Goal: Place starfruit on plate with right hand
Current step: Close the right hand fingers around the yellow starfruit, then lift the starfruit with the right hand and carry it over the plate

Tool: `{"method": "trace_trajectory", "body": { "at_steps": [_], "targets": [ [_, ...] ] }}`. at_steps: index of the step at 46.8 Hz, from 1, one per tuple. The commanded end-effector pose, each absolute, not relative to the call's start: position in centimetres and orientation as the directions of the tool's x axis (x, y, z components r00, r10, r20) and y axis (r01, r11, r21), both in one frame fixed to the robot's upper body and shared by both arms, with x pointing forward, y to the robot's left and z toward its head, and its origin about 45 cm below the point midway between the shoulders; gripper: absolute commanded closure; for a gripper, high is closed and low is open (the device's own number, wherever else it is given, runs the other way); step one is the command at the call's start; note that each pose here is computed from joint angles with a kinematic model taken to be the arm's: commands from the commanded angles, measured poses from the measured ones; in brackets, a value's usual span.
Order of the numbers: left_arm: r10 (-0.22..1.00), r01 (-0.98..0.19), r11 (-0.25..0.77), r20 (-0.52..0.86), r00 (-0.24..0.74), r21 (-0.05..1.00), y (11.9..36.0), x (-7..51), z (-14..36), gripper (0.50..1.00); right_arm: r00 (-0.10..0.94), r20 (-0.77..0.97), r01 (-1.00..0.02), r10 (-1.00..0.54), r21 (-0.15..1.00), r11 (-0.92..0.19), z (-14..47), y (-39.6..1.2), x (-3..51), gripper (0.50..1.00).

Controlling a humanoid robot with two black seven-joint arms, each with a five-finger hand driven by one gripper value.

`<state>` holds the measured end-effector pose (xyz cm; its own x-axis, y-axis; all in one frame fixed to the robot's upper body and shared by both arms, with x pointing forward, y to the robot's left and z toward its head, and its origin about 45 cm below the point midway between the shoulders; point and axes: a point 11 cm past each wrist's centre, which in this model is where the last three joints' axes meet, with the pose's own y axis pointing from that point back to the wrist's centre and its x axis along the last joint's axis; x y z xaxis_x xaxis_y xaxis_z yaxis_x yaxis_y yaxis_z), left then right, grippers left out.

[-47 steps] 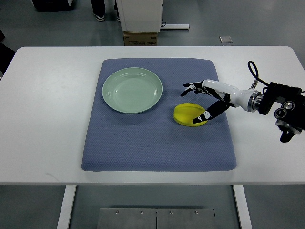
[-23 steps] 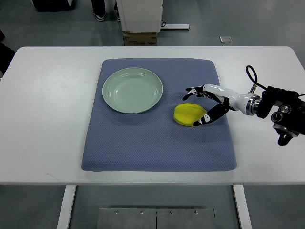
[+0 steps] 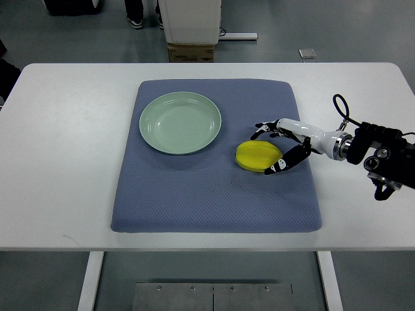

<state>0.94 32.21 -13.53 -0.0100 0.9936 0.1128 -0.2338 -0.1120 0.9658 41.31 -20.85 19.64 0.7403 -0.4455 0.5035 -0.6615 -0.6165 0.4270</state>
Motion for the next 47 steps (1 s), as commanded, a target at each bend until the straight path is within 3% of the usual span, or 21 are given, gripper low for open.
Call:
{"method": "trace_trajectory", "body": {
  "at_steps": [1, 12, 24, 47],
  "targets": [
    [0.994, -0.234, -0.112, 0.113, -0.009, 0.966, 32.21, 0.94, -13.53, 0.5, 0.735, 0.507, -0.667, -0.45, 0.425, -0.611, 19.59, -20.95, 41.38, 0.546],
    [0.994, -0.234, -0.112, 0.113, -0.009, 0.966, 32.21, 0.94, -13.53, 0.5, 0.732, 0.514, -0.672, -0.448, 0.431, -0.603, 19.13, -20.93, 41.47, 0.567],
    [0.994, -0.234, -0.112, 0.113, -0.011, 0.966, 32.21, 0.95, -13.53, 0.5, 0.731, 0.515, -0.672, -0.447, 0.43, -0.603, 18.91, -20.59, 41.62, 0.634],
    [0.994, -0.234, -0.112, 0.113, -0.009, 0.966, 32.21, 0.94, -13.53, 0.5, 0.726, 0.517, -0.678, -0.452, 0.434, -0.593, 18.9, -20.87, 41.86, 0.854]
  ]
}}
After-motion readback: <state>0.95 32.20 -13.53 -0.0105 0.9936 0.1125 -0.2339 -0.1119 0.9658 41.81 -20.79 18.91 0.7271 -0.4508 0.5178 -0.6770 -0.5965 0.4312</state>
